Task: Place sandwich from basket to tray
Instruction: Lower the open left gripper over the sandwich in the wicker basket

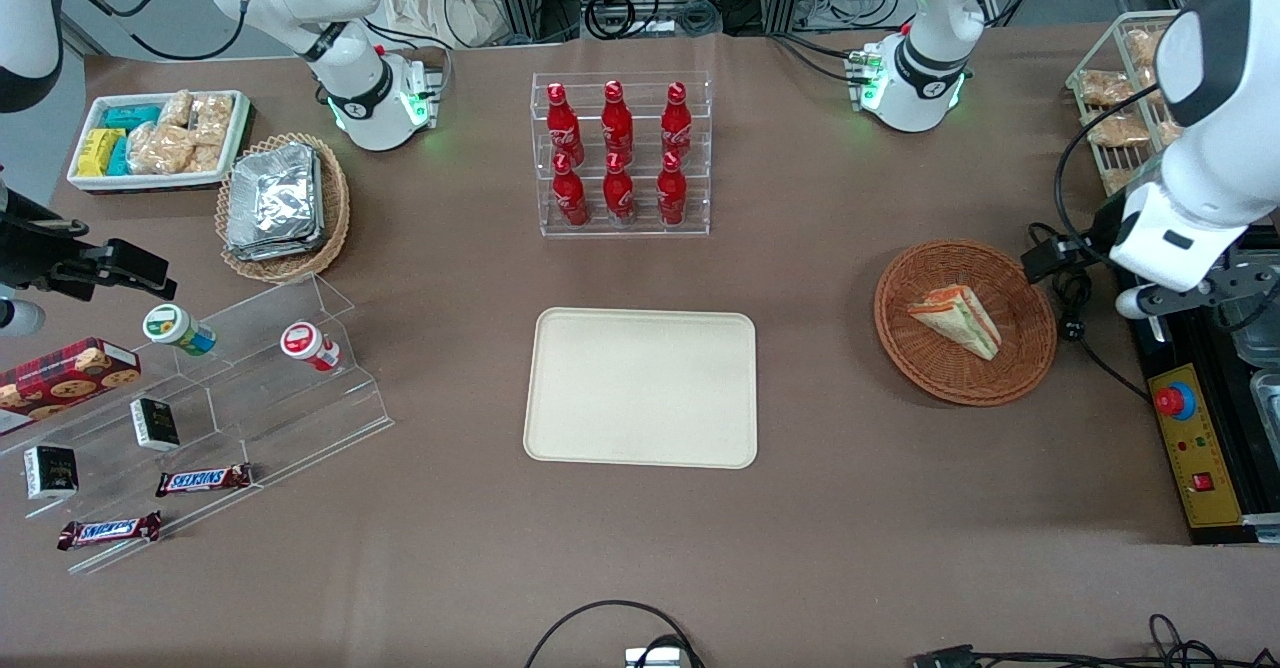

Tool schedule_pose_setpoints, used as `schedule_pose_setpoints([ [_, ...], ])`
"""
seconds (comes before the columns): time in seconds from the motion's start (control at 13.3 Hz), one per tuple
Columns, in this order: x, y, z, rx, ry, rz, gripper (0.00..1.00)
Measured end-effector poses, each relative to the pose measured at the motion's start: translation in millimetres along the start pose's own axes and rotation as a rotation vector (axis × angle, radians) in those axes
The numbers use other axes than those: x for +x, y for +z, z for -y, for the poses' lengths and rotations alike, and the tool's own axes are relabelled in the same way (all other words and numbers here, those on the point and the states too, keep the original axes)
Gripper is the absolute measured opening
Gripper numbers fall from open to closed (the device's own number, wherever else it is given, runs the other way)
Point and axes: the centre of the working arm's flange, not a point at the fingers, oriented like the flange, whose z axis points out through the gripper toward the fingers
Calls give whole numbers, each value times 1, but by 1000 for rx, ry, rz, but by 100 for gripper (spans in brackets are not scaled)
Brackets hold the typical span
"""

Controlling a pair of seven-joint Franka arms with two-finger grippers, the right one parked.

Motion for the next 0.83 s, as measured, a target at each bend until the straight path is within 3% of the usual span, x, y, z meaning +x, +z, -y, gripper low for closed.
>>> schedule_pose_setpoints([
  [0.6,-32,110,5,-22,-200,-57,100],
  [0.83,-42,145,7,-45,-247,-97,100],
])
